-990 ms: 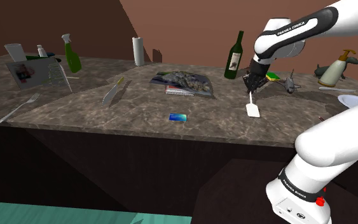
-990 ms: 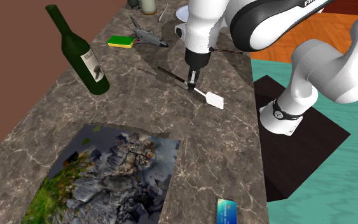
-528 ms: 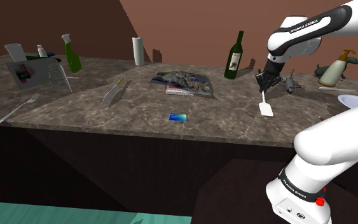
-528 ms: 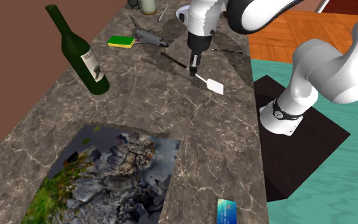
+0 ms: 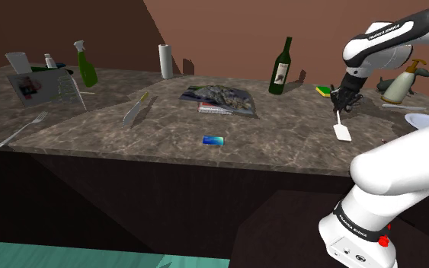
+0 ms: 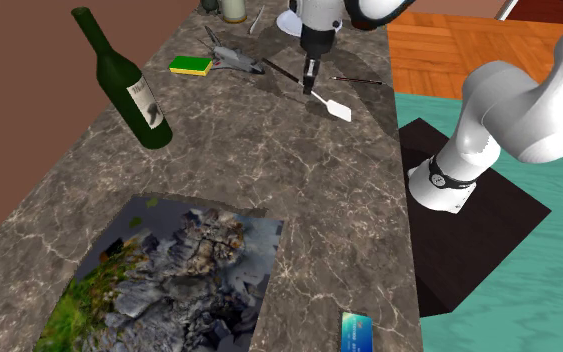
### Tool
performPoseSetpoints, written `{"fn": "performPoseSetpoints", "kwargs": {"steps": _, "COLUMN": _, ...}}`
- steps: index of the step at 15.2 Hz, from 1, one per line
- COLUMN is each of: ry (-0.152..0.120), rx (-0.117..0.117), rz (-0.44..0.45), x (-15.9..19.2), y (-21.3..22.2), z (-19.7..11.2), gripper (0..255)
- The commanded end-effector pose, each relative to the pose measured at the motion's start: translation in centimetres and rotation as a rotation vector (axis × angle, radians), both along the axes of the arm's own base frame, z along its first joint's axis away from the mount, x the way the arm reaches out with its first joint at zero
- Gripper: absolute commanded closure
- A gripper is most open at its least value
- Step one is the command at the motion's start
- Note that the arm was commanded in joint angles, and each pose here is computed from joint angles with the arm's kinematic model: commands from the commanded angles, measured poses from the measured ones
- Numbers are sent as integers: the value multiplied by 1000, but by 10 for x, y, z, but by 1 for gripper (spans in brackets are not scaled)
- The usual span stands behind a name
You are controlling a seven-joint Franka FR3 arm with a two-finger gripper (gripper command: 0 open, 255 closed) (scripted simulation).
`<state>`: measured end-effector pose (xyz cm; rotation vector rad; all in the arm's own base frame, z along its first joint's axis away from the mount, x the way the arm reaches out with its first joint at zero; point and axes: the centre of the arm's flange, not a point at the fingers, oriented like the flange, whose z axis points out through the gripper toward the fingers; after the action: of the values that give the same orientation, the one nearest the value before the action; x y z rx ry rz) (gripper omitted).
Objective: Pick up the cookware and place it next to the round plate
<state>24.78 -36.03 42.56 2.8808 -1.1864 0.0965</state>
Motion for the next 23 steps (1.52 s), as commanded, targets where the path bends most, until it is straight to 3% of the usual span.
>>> {"fn": "performPoseSetpoints", "kwargs": {"steps": 1, "ry": 0, "rx": 0, "rz": 1, "x": -17, "y": -22, "z": 1, "gripper": 255}}
{"fn": "performPoseSetpoints", "kwargs": {"steps": 23, "ry": 0, "rx": 0, "rz": 1, "x": -207, "y": -242, "z": 2, "gripper": 255}}
